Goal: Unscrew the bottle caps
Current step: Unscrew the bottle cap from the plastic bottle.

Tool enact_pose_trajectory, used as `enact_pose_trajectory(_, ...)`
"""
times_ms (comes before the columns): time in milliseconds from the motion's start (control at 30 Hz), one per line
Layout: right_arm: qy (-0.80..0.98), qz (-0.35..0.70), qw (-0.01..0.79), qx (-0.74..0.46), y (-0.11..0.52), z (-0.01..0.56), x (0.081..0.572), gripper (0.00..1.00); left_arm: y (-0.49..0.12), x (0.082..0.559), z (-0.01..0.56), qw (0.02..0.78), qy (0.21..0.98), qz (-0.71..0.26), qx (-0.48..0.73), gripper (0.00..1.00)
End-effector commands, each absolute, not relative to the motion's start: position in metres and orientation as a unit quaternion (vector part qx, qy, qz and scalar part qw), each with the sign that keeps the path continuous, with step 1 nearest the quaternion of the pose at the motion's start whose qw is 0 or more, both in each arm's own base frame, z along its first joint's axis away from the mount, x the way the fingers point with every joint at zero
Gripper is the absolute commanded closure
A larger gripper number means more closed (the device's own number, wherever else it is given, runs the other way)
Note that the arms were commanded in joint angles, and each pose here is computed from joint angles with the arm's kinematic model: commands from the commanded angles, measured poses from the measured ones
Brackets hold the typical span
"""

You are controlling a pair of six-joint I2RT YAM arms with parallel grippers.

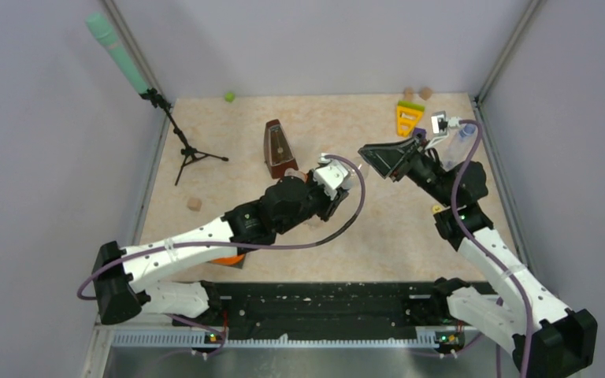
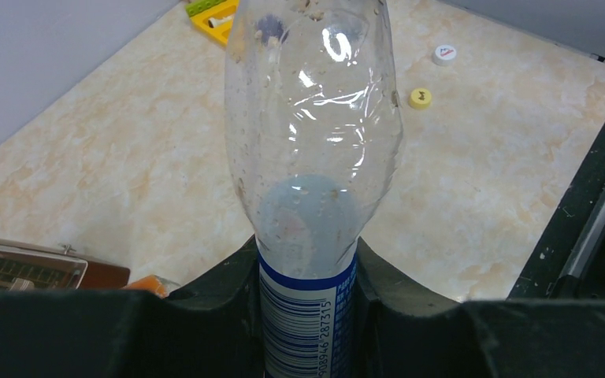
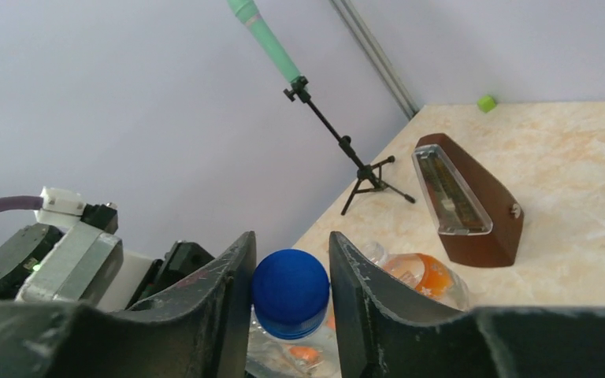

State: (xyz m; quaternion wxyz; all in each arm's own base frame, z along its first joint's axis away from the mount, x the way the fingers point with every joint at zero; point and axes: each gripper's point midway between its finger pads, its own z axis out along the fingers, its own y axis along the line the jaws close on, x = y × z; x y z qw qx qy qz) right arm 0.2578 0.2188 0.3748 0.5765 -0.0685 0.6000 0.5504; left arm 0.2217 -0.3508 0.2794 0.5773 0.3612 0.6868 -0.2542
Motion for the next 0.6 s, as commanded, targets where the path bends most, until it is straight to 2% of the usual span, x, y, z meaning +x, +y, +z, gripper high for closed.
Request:
enact_pose_trajectory(0, 0.574, 0.563, 0.590, -0.071, 0.219, 0.400, 0.253, 0.61, -0.353, 0.226, 0.308, 0.614, 0.666, -0.251, 0.341, 1.00)
enact_pose_trajectory(67, 0.573, 0.564, 0.591, -0.070, 0.219, 0.399, 0.253, 0.51, -0.353, 0.227, 0.308, 0.617, 0.668, -0.245, 0.338, 1.00)
enact_pose_trajectory(200, 0.574, 0.564, 0.590, -0.064, 0.219, 0.399, 0.255, 0.45, -0.351, 0.228, 0.308, 0.624, 0.670, -0.234, 0.328, 1.00)
enact_pose_trajectory(567, 0.580, 0.562, 0.589, -0.026, 0.213, 0.395, 0.263, 0.45, -0.349, 0.231, 0.307, 0.652, 0.669, -0.181, 0.307, 1.00)
